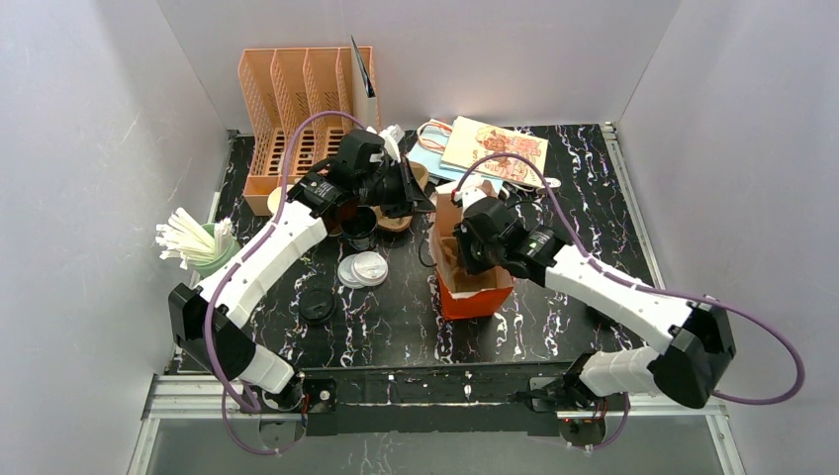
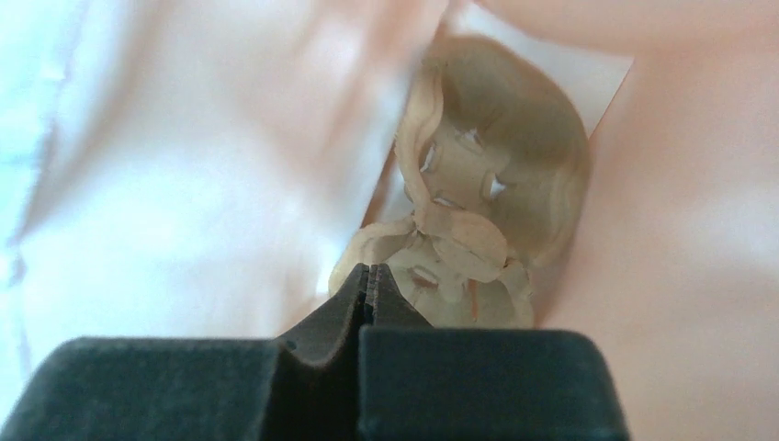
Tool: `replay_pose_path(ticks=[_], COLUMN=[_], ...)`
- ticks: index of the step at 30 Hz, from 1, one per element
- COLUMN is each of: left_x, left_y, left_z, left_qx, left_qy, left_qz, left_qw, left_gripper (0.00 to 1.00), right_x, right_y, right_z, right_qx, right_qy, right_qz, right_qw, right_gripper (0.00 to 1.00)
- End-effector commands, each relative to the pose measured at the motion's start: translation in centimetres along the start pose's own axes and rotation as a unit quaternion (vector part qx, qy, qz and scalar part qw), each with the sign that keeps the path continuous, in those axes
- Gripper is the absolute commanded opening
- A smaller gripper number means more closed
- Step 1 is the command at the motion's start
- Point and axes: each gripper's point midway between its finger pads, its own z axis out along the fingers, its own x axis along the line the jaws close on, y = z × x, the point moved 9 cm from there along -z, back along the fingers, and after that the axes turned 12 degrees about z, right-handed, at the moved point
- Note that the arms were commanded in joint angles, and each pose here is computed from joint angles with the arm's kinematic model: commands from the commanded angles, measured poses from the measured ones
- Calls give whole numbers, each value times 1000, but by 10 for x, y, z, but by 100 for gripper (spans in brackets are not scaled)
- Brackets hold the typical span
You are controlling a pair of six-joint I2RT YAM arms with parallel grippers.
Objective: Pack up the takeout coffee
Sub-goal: Adjust the cup tray in the takeout bag.
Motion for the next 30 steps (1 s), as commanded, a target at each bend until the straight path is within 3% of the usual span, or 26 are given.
replay_pose_path(ticks=[1,5,11,14,23,30], left_x=[-17,-17,-27,-25,-14,-11], left_y=[-5,-10,-16,-25,-43,-50], left_z=[-33,-44,-58,-55,-47,-45], left_qx=[-12,-25,-73,-71,-63,-77], left_qy=[-58,-76,-103,-110,-102,-108], left_qz=[106,158,181,170,118,67], left_qw=[993,984,975,977,986,989], left_gripper=[0,0,0,0,0,0], right_x=[5,2,-1,-2,2,-6], right_y=[17,12,9,8,3,-5], right_z=[-20,-21,-15,-12,15,43], right_qx=[-76,-102,-121,-139,-116,-111], right_qy=[52,70,71,79,56,-30], right_qz=[-35,-41,-43,-44,-44,-26], right_qw=[995,991,989,986,991,993], right_gripper=[1,1,1,1,1,1])
